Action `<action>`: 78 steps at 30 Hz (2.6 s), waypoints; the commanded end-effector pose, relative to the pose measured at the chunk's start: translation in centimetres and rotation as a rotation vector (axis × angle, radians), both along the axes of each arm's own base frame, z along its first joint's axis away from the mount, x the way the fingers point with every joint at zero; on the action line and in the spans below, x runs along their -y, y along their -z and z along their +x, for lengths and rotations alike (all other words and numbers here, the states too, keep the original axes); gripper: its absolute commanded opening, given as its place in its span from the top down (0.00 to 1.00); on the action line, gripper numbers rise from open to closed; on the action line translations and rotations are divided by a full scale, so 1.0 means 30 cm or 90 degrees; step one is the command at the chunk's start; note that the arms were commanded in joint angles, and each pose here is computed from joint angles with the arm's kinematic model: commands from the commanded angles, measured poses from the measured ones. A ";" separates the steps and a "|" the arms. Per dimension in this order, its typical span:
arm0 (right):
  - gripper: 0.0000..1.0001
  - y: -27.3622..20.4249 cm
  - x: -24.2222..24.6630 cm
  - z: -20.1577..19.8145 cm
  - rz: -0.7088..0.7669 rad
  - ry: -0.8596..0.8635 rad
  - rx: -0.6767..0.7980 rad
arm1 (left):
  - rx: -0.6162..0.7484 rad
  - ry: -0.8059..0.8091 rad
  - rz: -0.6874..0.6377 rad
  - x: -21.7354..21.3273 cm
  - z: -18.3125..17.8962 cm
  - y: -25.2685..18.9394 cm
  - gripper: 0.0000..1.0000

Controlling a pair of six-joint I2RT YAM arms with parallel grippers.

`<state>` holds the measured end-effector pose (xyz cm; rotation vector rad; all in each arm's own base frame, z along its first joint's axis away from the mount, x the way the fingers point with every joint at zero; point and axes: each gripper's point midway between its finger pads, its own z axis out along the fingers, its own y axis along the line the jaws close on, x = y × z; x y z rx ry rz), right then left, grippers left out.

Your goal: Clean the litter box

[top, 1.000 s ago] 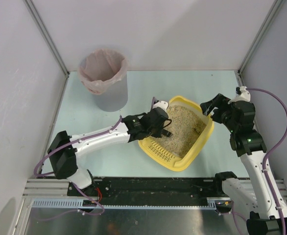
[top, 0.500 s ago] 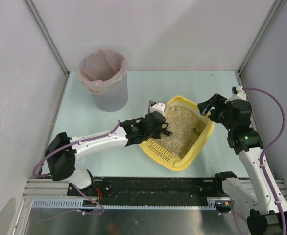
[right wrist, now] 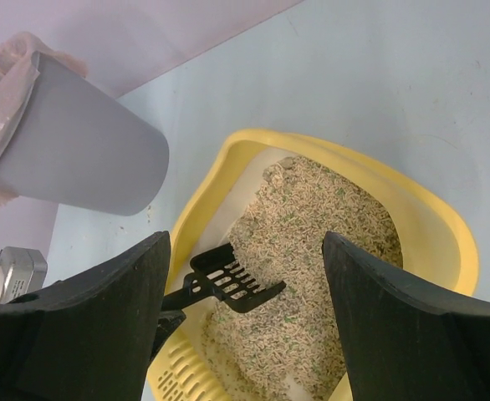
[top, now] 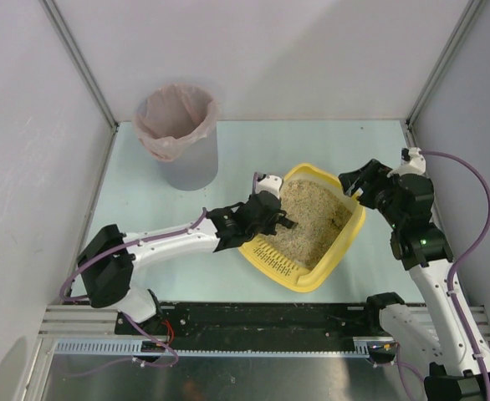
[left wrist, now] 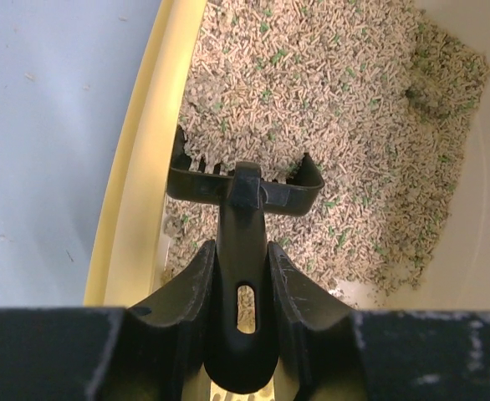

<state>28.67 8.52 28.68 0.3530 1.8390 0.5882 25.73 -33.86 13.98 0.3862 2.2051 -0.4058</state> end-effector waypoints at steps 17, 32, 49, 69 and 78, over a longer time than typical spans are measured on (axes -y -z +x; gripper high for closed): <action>0.23 -0.034 -0.012 0.012 0.011 0.004 0.032 | 0.087 -0.036 0.005 -0.072 0.083 0.129 1.00; 0.24 -0.032 -0.029 0.013 0.013 -0.004 0.031 | 0.187 -0.010 0.004 -0.105 0.066 0.134 1.00; 0.24 -0.029 -0.040 0.011 0.011 -0.008 0.029 | 0.297 0.065 -0.095 -0.078 -0.002 0.040 1.00; 0.25 -0.042 -0.017 0.030 0.005 0.019 0.043 | 0.351 0.129 -0.187 -0.062 -0.065 -0.015 1.00; 0.25 -0.033 -0.021 0.028 0.004 0.018 0.035 | 0.350 0.107 -0.183 -0.062 -0.053 0.003 1.00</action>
